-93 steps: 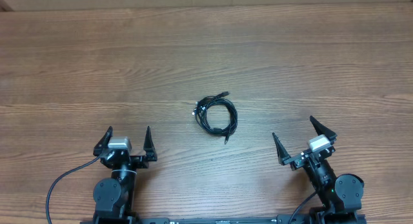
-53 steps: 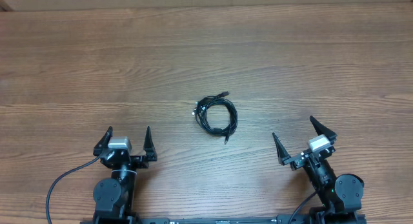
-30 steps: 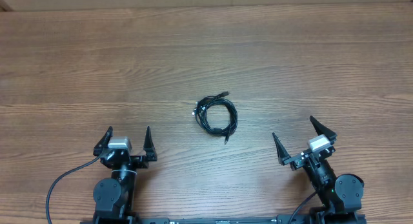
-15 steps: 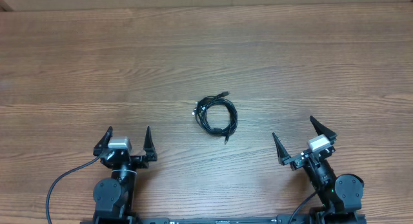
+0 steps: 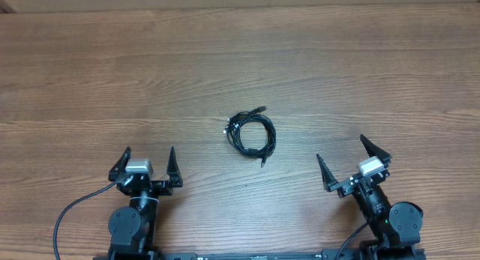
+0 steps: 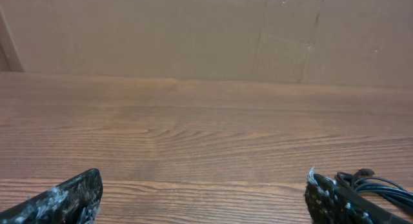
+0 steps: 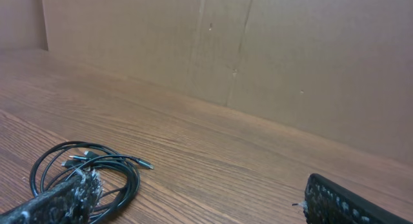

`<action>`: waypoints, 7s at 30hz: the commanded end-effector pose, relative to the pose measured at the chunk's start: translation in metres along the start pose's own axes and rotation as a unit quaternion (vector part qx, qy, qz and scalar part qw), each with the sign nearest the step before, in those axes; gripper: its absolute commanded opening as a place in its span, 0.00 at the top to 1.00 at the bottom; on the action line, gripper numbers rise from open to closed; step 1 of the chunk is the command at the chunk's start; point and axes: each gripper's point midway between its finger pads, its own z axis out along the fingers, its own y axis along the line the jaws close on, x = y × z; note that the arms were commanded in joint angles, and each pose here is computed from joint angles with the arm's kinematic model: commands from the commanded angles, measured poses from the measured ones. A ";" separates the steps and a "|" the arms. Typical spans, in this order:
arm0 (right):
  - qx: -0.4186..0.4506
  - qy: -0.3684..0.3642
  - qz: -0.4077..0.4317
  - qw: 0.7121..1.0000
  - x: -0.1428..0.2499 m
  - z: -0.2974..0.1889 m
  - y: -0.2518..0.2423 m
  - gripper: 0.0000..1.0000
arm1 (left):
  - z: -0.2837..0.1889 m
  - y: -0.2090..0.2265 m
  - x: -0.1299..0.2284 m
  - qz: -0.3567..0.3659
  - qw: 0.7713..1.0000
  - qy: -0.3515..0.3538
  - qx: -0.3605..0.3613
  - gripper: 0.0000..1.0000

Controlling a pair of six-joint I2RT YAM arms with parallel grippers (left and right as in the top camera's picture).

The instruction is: Untangle cables

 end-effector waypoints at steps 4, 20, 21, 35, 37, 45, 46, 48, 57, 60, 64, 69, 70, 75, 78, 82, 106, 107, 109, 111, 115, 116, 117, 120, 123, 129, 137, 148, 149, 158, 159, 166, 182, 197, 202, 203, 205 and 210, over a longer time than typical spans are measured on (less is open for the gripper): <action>0.002 -0.002 0.000 1.000 0.002 0.000 -0.001 0.00 | 0.000 0.000 -0.001 0.005 1.000 -0.004 0.002 0.00; 0.002 -0.002 -0.001 1.000 0.002 0.000 -0.001 0.00 | 0.000 0.000 -0.001 0.005 1.000 -0.004 0.002 0.00; 0.002 -0.002 0.000 1.000 0.002 0.000 -0.001 0.00 | 0.000 0.000 -0.001 0.005 1.000 -0.004 0.002 0.00; 0.002 -0.001 0.000 1.000 0.002 0.000 0.000 0.00 | 0.000 0.000 -0.001 0.005 1.000 -0.004 0.002 0.00; 0.002 -0.001 0.000 1.000 0.002 0.000 0.000 0.00 | 0.000 -0.001 -0.001 0.005 1.000 -0.005 0.004 0.00; 0.002 -0.002 0.000 1.000 0.002 0.000 -0.001 0.00 | 0.000 0.003 -0.007 0.009 1.000 -0.018 -0.008 0.00; 0.002 -0.002 0.000 1.000 0.002 0.000 -0.001 0.00 | 0.000 0.000 -0.007 0.010 1.000 -0.018 0.002 0.00; 0.002 -0.002 0.000 1.000 0.002 0.000 -0.001 0.00 | -0.001 -0.011 -0.002 0.036 0.999 -0.007 0.034 0.00; 0.002 -0.002 0.000 1.000 0.002 0.000 -0.001 0.00 | -0.007 -0.032 -0.010 0.018 0.995 0.030 0.092 0.00; 0.002 -0.001 0.000 1.000 0.002 0.000 0.000 0.00 | -0.008 -0.045 -0.032 0.020 0.991 0.035 0.125 0.00; 0.002 -0.002 0.000 1.000 0.002 0.000 -0.001 0.00 | -0.001 -0.054 -0.063 0.018 0.988 0.054 0.145 0.00; 0.002 -0.002 0.000 1.000 0.002 0.000 -0.001 0.00 | 0.021 -0.066 -0.104 0.011 0.981 0.107 0.164 0.00; 0.002 -0.002 0.000 1.000 0.002 0.000 -0.001 0.00 | 0.028 -0.069 -0.114 0.009 0.979 0.118 0.168 0.00; 0.002 -0.001 0.000 1.000 0.002 0.000 0.000 0.00 | 0.052 -0.072 -0.136 0.020 0.965 0.203 0.166 0.00; 0.002 -0.002 0.000 1.000 0.002 0.000 -0.001 0.00 | 0.065 -0.072 -0.136 0.030 0.947 0.272 0.167 0.00; 0.002 -0.002 0.000 1.000 0.002 0.000 -0.001 0.00 | 0.091 -0.086 -0.147 0.022 0.936 0.296 0.188 0.00; 0.002 -0.002 0.000 1.000 0.002 0.000 -0.001 0.00 | 0.117 -0.158 -0.126 -0.111 0.876 0.444 0.153 0.10; -0.005 -0.003 -0.001 1.000 0.001 0.000 0.002 0.00 | 0.113 -0.160 -0.113 -0.114 0.864 0.470 0.138 0.09; -0.025 -0.009 -0.001 1.000 -0.001 0.000 0.009 0.00 | 0.111 -0.162 -0.093 -0.110 0.852 0.500 0.113 0.06; -0.046 -0.006 0.073 0.996 -0.001 -0.001 0.016 0.00 | 0.114 -0.170 -0.076 -0.102 0.840 0.521 0.112 0.04; -0.048 0.007 0.212 0.976 -0.001 -0.001 0.017 0.00 | 0.118 -0.175 -0.064 -0.103 0.830 0.535 0.116 0.00; -0.057 0.007 0.218 0.974 -0.002 -0.002 0.020 0.00 | 0.118 -0.176 -0.062 -0.105 0.828 0.538 0.119 0.00; -0.074 0.010 0.222 0.972 -0.006 -0.003 0.025 0.00 | 0.119 -0.176 -0.060 -0.104 0.827 0.540 0.118 0.00; -0.088 0.036 0.237 0.967 -0.013 -0.008 0.031 0.00 | 0.120 -0.175 -0.055 -0.099 0.824 0.546 0.115 0.00; -0.085 0.068 0.256 0.960 -0.030 -0.012 0.029 0.00 | 0.122 -0.173 -0.048 -0.096 0.821 0.553 0.107 0.07; -0.079 0.137 0.283 0.946 -0.081 -0.012 0.020 0.00 | 0.114 -0.162 -0.020 -0.094 0.797 0.595 0.042 0.16; -0.072 0.259 0.315 0.910 -0.110 -0.001 0.012 0.00 | 0.111 -0.171 0.022 -0.075 0.768 0.636 -0.003 0.30; -0.072 0.290 0.325 0.897 -0.098 0.007 0.013 0.00 | 0.121 -0.167 0.107 -0.015 0.725 0.687 -0.055 0.43; -0.072 0.290 0.325 0.897 -0.097 0.007 0.013 0.00 | 0.122 -0.167 0.114 -0.014 0.722 0.690 -0.056 0.47; -0.072 0.291 0.326 0.897 -0.097 0.006 0.013 0.00 | 0.125 -0.184 0.145 0.005 0.711 0.703 -0.017 0.96; -0.071 0.291 0.326 0.897 -0.097 0.006 0.013 0.00 | 0.126 -0.184 0.144 0.005 0.712 0.702 -0.016 0.96; -0.065 0.300 0.346 0.886 -0.093 0.011 0.012 0.01 | 0.126 -0.205 0.087 0.025 0.739 0.665 0.107 0.96; -0.099 0.408 0.413 0.808 -0.032 0.056 0.028 0.29 | 0.080 -0.267 -0.049 -0.032 0.742 0.544 0.392 0.96; -0.083 0.473 0.405 0.778 0.026 0.105 0.064 0.36 | 0.074 -0.274 -0.069 -0.120 0.707 0.552 0.425 0.96; 0.070 0.518 0.439 0.731 0.077 0.105 0.046 0.52 | 0.077 -0.267 -0.075 -0.136 0.704 0.550 0.428 0.96; 0.092 0.521 0.439 0.726 0.083 0.103 0.041 0.53 | 0.079 -0.264 -0.076 -0.140 0.706 0.549 0.424 0.96; 0.110 0.522 0.435 0.725 0.087 0.102 0.035 0.62 | 0.083 -0.256 -0.080 -0.148 0.710 0.547 0.419 0.96; -0.006 0.497 0.411 0.764 0.062 0.116 0.054 0.96 | 0.097 -0.219 -0.072 -0.155 0.732 0.560 0.356 0.96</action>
